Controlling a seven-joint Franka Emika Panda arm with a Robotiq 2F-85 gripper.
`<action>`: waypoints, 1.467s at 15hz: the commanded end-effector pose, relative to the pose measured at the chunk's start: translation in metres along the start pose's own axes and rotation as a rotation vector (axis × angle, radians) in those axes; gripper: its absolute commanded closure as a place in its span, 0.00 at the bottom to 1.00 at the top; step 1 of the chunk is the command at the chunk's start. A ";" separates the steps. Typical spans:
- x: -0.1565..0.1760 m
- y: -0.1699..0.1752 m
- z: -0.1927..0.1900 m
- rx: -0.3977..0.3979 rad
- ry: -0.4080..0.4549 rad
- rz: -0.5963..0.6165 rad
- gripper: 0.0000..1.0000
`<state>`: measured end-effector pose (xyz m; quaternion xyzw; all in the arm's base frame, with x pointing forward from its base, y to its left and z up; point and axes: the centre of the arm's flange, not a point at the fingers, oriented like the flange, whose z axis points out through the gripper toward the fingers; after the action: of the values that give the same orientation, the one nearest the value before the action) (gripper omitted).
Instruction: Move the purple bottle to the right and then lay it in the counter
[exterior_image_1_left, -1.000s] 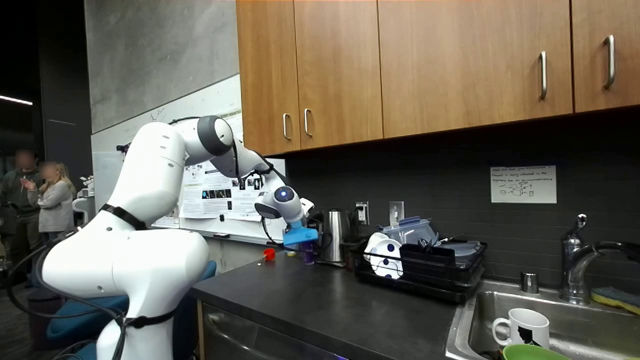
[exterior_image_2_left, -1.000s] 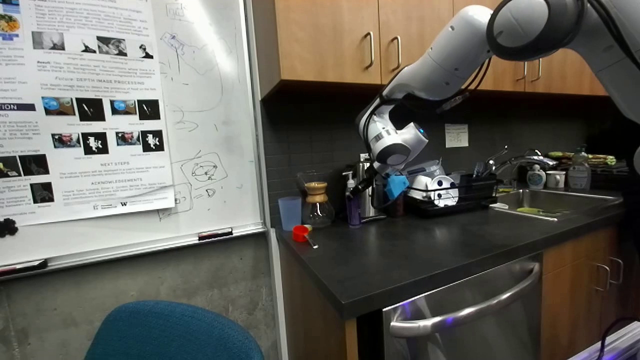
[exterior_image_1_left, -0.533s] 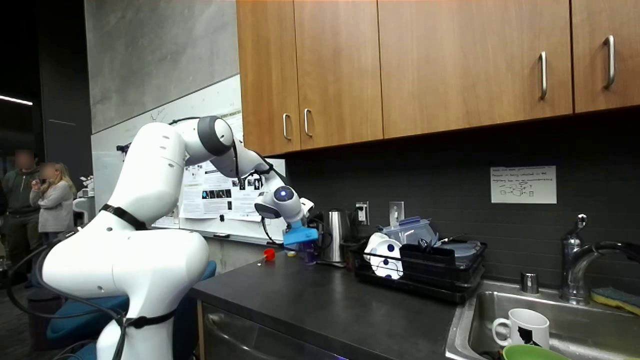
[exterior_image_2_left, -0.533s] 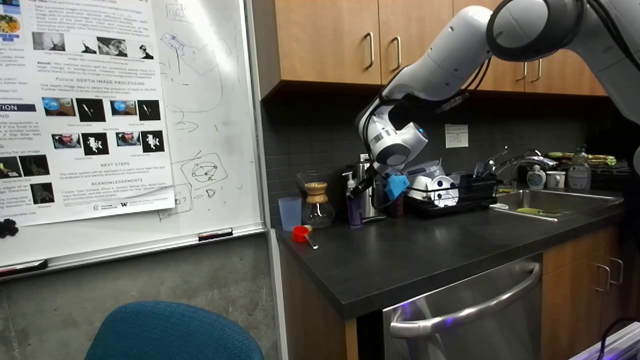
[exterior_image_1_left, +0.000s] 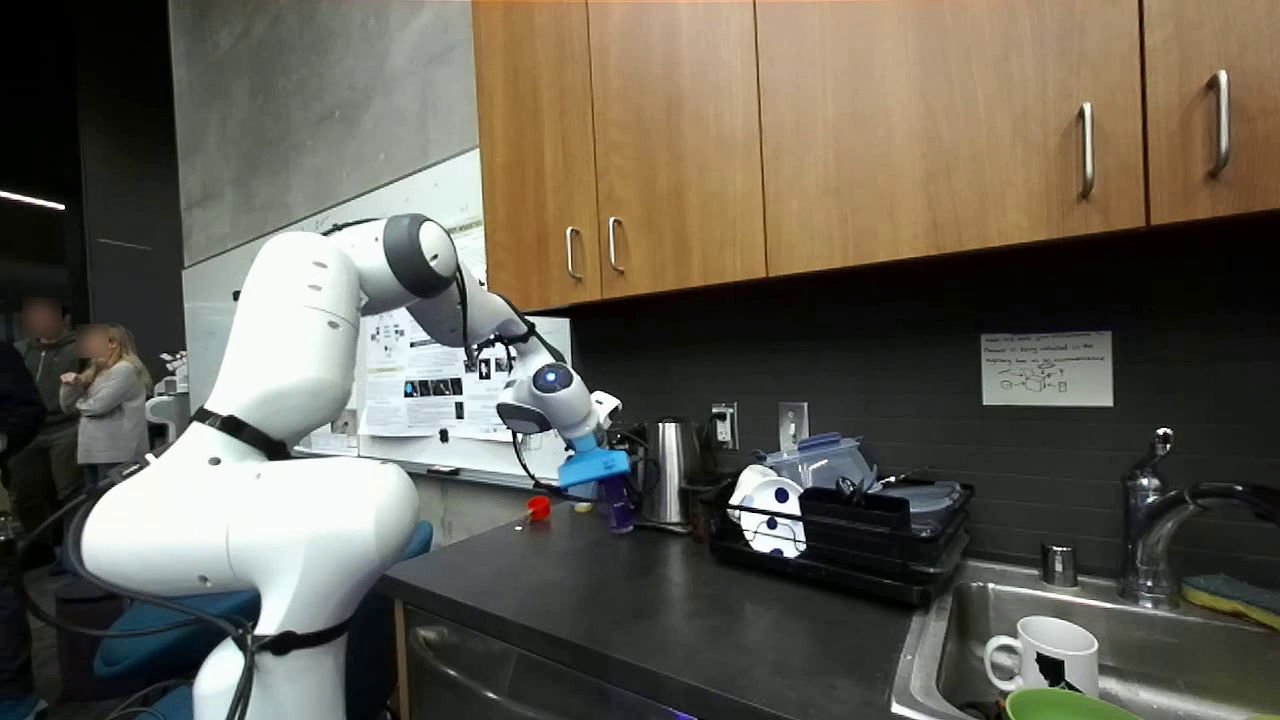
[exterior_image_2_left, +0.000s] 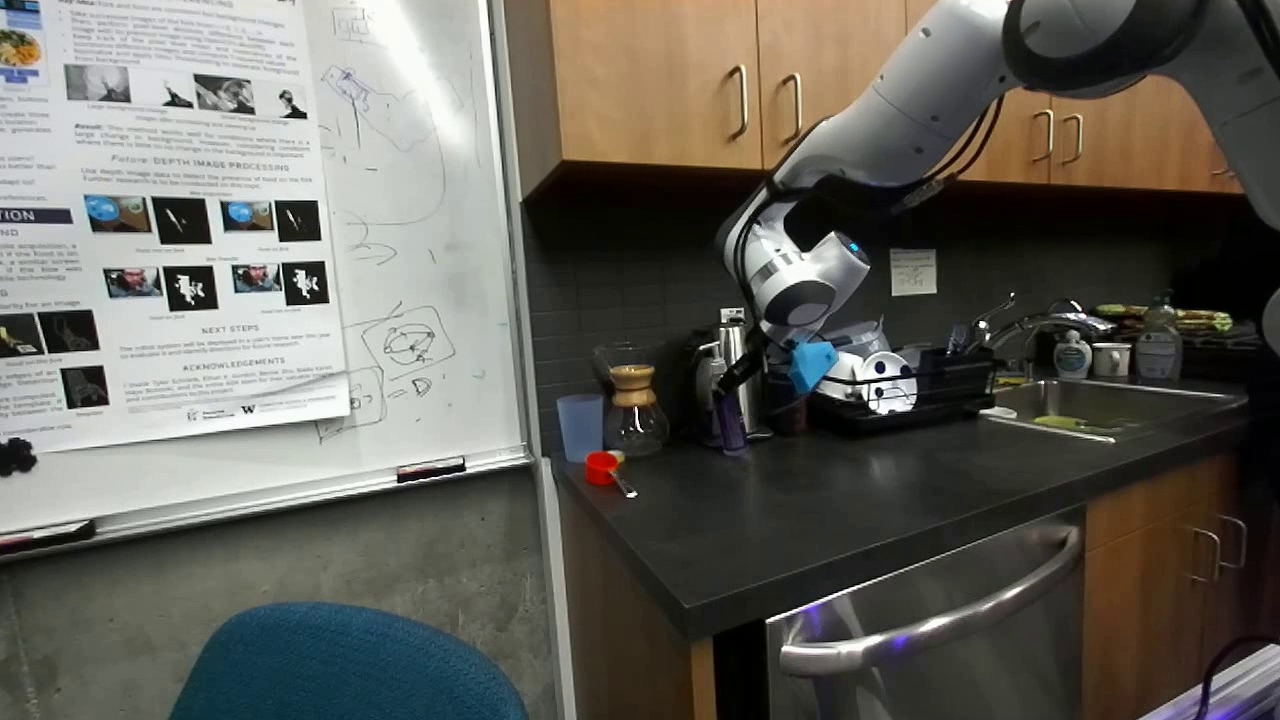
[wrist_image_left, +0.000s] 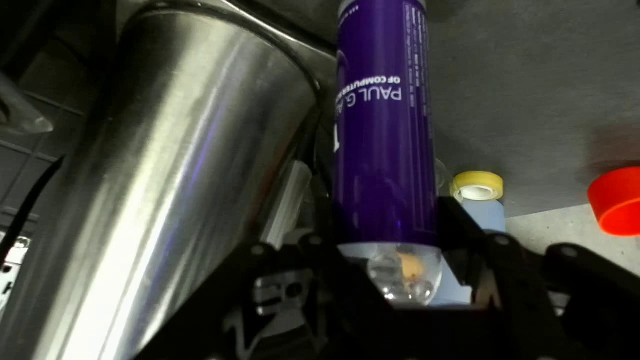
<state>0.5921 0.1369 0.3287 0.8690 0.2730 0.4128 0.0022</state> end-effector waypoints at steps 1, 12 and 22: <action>0.007 -0.007 -0.048 -0.008 -0.011 -0.006 0.73; -0.032 -0.004 -0.101 -0.056 -0.059 0.023 0.73; -0.059 0.047 -0.128 -0.150 -0.072 0.211 0.73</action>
<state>0.4992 0.0566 0.3637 0.9002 0.1941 0.3872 0.0447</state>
